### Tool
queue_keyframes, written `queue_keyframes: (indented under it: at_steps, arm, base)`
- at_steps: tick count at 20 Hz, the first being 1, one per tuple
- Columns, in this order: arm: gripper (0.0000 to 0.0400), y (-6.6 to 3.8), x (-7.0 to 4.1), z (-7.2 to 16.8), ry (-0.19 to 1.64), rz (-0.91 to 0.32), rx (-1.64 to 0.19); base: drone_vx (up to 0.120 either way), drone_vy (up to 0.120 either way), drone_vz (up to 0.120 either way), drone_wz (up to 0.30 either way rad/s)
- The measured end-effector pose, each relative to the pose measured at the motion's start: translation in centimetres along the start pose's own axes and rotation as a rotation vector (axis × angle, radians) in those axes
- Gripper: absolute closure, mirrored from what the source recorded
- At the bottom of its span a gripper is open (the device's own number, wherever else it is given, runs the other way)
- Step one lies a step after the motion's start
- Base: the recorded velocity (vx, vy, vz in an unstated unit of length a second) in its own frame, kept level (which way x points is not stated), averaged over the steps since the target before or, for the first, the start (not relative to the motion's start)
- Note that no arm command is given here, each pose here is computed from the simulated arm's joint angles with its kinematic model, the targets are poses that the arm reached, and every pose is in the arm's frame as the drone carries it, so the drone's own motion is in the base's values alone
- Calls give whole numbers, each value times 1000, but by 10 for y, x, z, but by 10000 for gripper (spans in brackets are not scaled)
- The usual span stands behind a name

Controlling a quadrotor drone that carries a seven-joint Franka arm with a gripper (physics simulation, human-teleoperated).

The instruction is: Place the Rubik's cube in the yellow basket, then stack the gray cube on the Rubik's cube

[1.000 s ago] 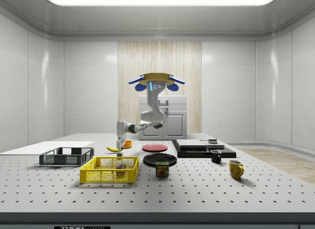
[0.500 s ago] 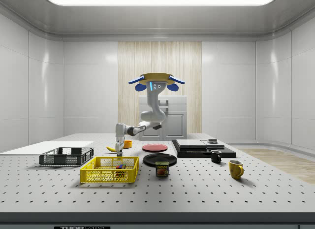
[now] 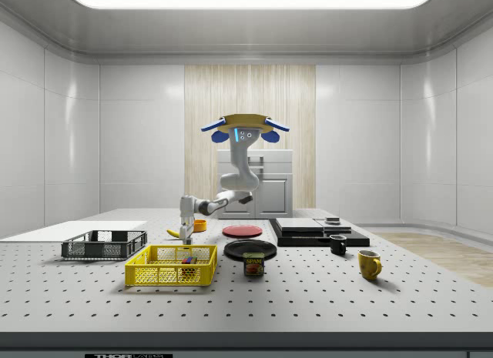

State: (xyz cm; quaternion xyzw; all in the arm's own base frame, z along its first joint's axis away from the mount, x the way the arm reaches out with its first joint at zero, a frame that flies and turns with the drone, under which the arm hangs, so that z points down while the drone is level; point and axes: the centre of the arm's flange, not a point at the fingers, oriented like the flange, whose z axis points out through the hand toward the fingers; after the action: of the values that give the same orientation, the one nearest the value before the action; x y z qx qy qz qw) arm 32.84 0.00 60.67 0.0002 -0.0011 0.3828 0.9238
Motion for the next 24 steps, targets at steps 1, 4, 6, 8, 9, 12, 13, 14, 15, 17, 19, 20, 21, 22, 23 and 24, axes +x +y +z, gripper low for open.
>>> queue_keyframes:
  at_steps: [1,4,6,8,9,12,13,14,15,17,19,20,21,22,23,24]
  arm:
    - [0,1,-1,0,0,0,0]
    - [0,2,-2,1,0,0,0]
    - [59,2,-2,2,0,0,0]
    - [95,2,-2,2,0,0,0]
    - [107,2,-2,2,0,0,0]
    - [129,2,-2,2,0,0,0]
    - [134,2,-2,2,0,0,0]
    - [137,3,-3,2,0,0,0]
    - [140,3,-3,2,0,0,0]
    - [144,3,-3,2,0,0,0]
    - [146,3,-3,-2,0,0,0]
    - [147,3,-3,-5,0,0,0]
    - [148,3,-3,-8,0,0,0]
    - [148,3,-3,-12,0,0,0]
    - [149,3,-3,-15,0,0,0]
    - [149,3,-3,-19,0,0,0]
  base:
    - [0,0,0,0]
    - [0,0,0,0]
    - [0,0,0,0]
    - [0,0,0,0]
    - [0,0,0,0]
    - [0,0,0,0]
    - [0,0,0,0]
    - [0,0,0,0]
    - [0,0,0,0]
    - [0,0,0,0]
    - [0,0,0,0]
    - [0,0,0,0]
    - [0,0,0,0]
    - [0,0,0,0]
    - [0,0,80,0]
    - [0,0,120,0]
